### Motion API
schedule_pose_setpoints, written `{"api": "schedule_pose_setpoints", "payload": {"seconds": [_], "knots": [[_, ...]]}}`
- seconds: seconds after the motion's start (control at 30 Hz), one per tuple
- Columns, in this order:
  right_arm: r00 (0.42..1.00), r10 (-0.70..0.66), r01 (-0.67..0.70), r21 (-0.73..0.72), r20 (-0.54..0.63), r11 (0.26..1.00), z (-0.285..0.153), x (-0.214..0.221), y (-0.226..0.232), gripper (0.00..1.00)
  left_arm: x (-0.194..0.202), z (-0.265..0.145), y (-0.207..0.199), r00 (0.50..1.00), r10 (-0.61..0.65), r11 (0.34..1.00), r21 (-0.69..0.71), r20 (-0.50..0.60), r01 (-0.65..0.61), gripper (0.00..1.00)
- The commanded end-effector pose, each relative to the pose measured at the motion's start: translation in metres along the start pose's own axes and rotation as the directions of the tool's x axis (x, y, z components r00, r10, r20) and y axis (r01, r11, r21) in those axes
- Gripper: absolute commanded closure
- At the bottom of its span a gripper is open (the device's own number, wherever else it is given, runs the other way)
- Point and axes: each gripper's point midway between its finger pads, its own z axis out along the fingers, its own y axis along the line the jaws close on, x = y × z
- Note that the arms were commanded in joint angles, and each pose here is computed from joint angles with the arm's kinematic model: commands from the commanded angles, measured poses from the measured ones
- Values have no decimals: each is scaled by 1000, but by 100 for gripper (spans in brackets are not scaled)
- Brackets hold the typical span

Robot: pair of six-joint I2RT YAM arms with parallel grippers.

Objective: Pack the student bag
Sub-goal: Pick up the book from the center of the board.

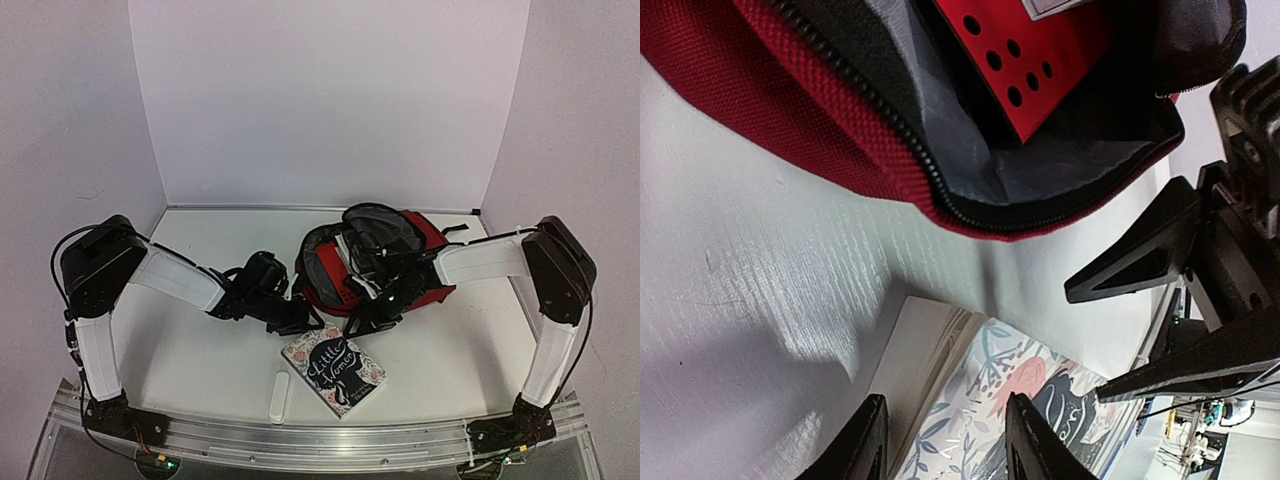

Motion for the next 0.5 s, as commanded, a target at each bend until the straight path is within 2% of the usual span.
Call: {"api": "schedule_pose_setpoints", "payload": {"seconds": [0.0,0.17,0.33,0.47], "knots": [[999,-24,23,-48,-26,999,15,9,8,50,-5,-1,-6,1000,-4,1000,13,28,4,59],[999,-36,34,-93,-25,995,17,5,20,51,-1,2,4,999,-32,999,-15,25,33,58],[999,-39,39,28,-7,999,21,0,-2,52,0,-14,3,996,-71,997,-23,56,73,39],[999,-40,41,77,-15,996,20,8,-12,52,15,-51,5,989,-106,993,-43,103,111,33]]}}
